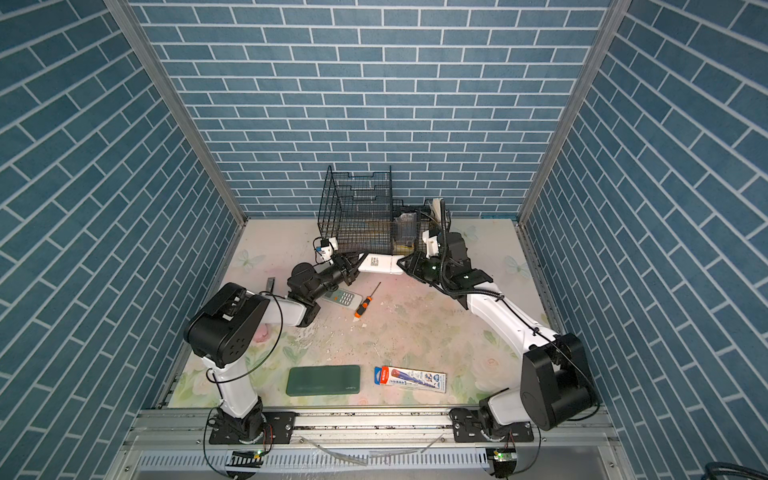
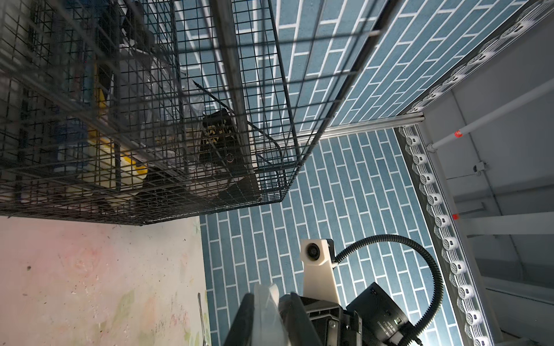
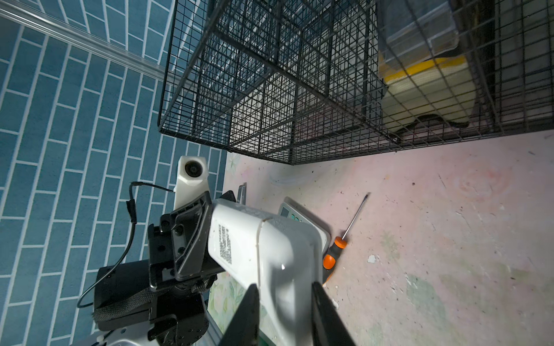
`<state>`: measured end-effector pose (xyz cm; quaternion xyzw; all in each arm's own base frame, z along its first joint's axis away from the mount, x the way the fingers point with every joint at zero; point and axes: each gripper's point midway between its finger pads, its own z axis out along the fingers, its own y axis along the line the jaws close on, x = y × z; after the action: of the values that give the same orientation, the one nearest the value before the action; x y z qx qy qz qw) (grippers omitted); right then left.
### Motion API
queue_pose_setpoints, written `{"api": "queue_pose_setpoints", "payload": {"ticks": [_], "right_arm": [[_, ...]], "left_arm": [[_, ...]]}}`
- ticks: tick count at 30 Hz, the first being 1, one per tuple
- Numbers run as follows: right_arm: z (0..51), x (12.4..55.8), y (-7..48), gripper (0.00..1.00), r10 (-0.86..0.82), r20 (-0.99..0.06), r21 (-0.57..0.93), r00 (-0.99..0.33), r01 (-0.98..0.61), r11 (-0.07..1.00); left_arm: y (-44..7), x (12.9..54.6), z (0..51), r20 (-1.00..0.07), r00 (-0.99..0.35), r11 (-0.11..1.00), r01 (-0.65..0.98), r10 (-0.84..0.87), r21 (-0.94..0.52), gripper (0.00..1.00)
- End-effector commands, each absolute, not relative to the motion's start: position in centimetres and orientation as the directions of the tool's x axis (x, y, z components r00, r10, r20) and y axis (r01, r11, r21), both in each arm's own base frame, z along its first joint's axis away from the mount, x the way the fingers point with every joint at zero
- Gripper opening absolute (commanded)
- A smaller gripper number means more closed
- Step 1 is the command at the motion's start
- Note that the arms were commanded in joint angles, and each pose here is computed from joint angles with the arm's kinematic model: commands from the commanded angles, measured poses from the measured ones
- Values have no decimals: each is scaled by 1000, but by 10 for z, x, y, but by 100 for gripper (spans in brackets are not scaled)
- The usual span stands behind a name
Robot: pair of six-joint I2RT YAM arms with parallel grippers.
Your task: Unload the batteries from the remote control
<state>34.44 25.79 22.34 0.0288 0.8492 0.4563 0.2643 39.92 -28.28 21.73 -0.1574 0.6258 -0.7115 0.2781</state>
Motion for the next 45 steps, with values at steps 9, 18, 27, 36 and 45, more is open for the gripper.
{"api": "queue_pose_setpoints", "payload": {"ticks": [9,18,27,36,45], "right_arm": [[238,339,260,28,280,-433,804,-857,-227,550],[240,341,264,26,272,-431,808,-860,-234,540],[234,344,268,25,265,-414,813,-871,-223,537],[233,348,272,19,264,-408,821,-874,-225,524],[233,346,271,11,263,-409,821,-874,-227,524]], "left_arm": [[-286,397,225,-161,-798,-68,244,-581,-967,0],[-289,397,224,-160,-802,-69,243,-576,-968,0],[-292,396,228,-161,-805,-78,249,-572,-965,0],[-296,394,233,-164,-806,-87,257,-568,-963,0],[-295,395,237,-163,-800,-91,262,-577,-961,0]]}}
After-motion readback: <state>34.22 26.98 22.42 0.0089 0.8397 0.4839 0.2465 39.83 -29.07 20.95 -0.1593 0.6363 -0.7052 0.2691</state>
